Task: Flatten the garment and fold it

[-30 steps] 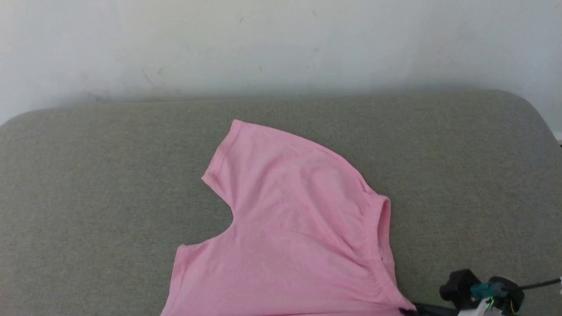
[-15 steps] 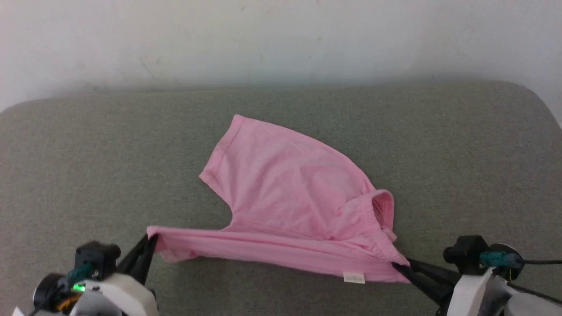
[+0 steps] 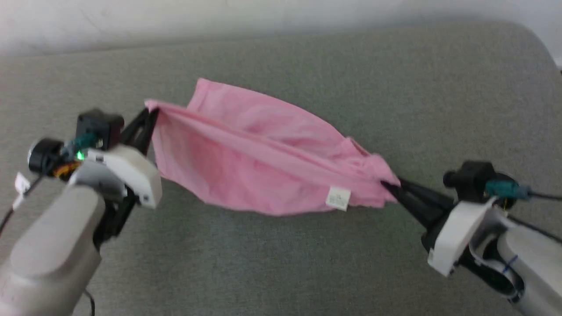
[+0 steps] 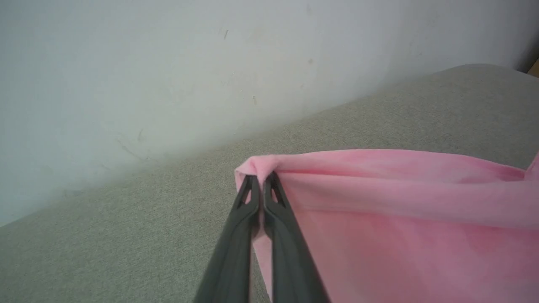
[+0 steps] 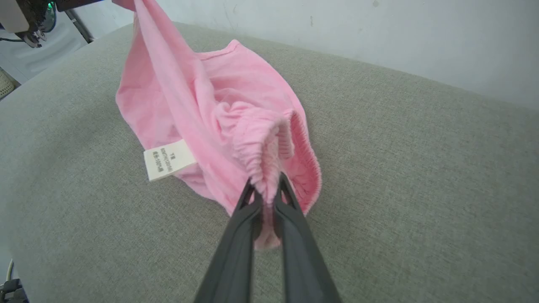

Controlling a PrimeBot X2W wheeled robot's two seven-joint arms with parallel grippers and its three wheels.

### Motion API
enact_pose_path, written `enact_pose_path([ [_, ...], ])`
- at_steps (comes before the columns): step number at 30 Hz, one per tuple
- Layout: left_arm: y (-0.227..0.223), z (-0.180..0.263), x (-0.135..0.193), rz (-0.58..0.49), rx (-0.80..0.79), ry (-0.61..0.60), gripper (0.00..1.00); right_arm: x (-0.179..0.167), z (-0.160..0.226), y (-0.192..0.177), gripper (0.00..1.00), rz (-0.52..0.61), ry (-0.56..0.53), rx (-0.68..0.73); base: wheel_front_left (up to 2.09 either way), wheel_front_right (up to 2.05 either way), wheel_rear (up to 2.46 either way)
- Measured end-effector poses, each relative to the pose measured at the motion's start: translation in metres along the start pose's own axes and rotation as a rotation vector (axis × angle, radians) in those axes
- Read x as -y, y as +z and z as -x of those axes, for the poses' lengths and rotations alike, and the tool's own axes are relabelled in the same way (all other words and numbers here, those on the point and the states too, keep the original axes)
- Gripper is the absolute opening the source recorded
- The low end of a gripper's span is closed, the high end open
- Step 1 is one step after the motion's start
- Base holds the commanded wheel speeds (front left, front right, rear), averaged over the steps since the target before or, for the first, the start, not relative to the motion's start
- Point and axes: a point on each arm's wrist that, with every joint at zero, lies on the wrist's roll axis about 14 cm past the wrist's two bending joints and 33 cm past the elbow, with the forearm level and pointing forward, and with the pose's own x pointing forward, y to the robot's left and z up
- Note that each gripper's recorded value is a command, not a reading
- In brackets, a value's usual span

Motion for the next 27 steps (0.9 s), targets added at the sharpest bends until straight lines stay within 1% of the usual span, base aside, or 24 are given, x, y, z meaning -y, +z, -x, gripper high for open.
enact_pose_path([
  [4, -0.004, -0.040, -0.004, -0.010, -0.021, -0.006, 0.00, 0.018, -0.019, 0.000, 0.00, -0.016, -0.030, -0.010, 0.00, 0.00, 0.00],
  [9, -0.037, -0.080, -0.009, -0.001, -0.099, -0.002, 0.00, 0.037, -0.043, -0.007, 0.00, -0.036, -0.063, -0.036, 0.00, 0.00, 0.00],
  [15, -0.099, -0.098, 0.004, 0.019, -0.255, -0.044, 0.00, 0.049, -0.055, -0.038, 0.00, -0.057, -0.085, -0.126, 0.00, 0.00, 0.00],
  [19, -0.102, -0.111, 0.006, 0.022, -0.256, -0.067, 0.00, 0.052, -0.053, -0.042, 0.00, -0.055, -0.090, -0.118, 0.00, 0.00, 0.00],
  [20, -0.101, -0.112, 0.007, 0.022, -0.253, -0.069, 0.00, 0.053, -0.051, -0.040, 0.05, -0.052, -0.095, -0.108, 0.00, 0.00, 0.00],
  [21, -0.101, -0.111, 0.009, 0.021, -0.249, -0.072, 0.00, 0.054, -0.049, -0.038, 0.34, -0.046, -0.099, -0.099, 0.00, 0.00, 0.00],
  [22, -0.100, -0.111, 0.010, 0.023, -0.245, -0.074, 0.18, 0.055, -0.047, -0.035, 0.79, -0.036, -0.103, -0.084, 0.00, 0.00, 0.00],
  [23, -0.097, -0.110, 0.010, 0.020, -0.238, -0.074, 0.90, 0.058, -0.044, -0.030, 1.00, -0.025, -0.111, -0.063, 0.00, 0.00, 0.00],
  [24, -0.094, -0.109, 0.010, 0.017, -0.230, -0.078, 1.00, 0.061, -0.041, -0.024, 1.00, -0.015, -0.121, -0.038, 0.00, 0.00, 0.00],
  [27, -0.082, -0.103, 0.013, -0.010, -0.212, -0.101, 1.00, 0.064, -0.029, -0.004, 1.00, 0.016, -0.142, 0.035, 0.00, 0.00, 0.00],
])
